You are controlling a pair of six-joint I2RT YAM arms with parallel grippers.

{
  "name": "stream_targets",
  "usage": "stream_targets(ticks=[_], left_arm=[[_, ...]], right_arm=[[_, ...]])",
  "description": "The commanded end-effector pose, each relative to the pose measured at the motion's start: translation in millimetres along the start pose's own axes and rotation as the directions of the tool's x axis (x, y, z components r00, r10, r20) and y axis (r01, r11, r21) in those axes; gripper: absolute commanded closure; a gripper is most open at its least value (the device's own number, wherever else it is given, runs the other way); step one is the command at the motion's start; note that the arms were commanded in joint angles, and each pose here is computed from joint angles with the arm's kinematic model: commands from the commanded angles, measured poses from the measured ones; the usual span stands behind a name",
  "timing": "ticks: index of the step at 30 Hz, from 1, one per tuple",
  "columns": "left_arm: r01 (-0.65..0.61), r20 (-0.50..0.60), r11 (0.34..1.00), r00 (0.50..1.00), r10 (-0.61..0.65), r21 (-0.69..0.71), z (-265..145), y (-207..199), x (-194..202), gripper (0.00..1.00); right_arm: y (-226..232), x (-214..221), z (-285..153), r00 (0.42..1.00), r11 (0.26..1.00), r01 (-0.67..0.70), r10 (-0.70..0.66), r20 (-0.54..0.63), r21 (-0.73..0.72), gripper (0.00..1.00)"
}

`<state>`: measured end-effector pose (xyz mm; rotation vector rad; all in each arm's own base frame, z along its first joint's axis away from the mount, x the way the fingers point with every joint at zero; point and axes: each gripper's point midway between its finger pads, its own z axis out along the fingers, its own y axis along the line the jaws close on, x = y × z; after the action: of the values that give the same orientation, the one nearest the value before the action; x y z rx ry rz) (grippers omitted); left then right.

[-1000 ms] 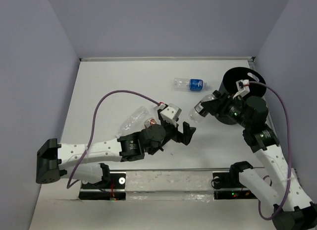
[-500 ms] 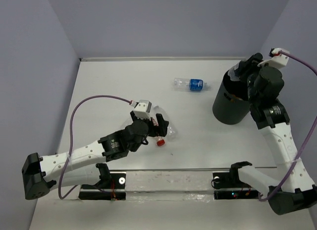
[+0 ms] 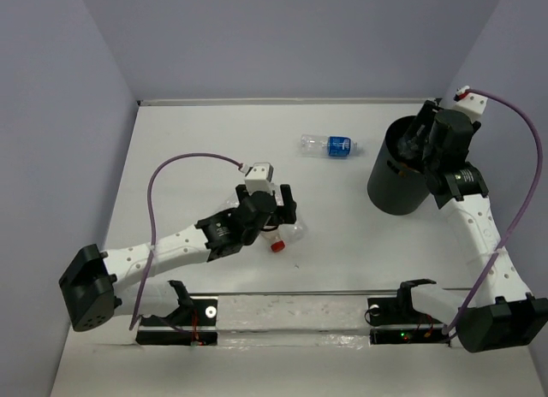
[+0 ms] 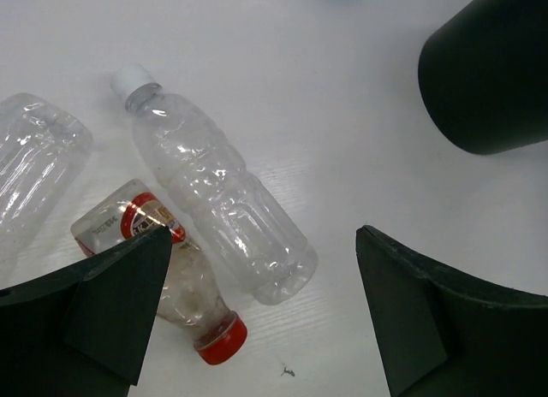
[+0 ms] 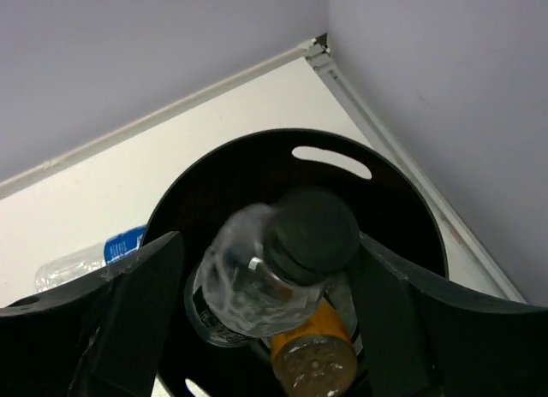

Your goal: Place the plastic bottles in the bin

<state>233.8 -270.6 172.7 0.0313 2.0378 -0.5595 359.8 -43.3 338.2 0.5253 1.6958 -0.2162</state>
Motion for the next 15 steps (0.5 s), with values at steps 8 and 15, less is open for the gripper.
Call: stream_targets(ticks=[8, 15], left_arm=[[0.153, 0.068, 0.988, 0.986, -0.152, 0.0, 27, -26, -42, 0.01], [0.197, 0.11, 0.979, 0.976, -0.189, -0.059, -4, 22, -45, 0.01]], right_arm=[[99, -36, -74, 0.992, 0.801, 0.077, -0.124, -0.038, -0.594, 0.18], [209, 26, -107, 0.85, 0.442, 0.319, -0.525, 0.047, -0.838, 0.17]])
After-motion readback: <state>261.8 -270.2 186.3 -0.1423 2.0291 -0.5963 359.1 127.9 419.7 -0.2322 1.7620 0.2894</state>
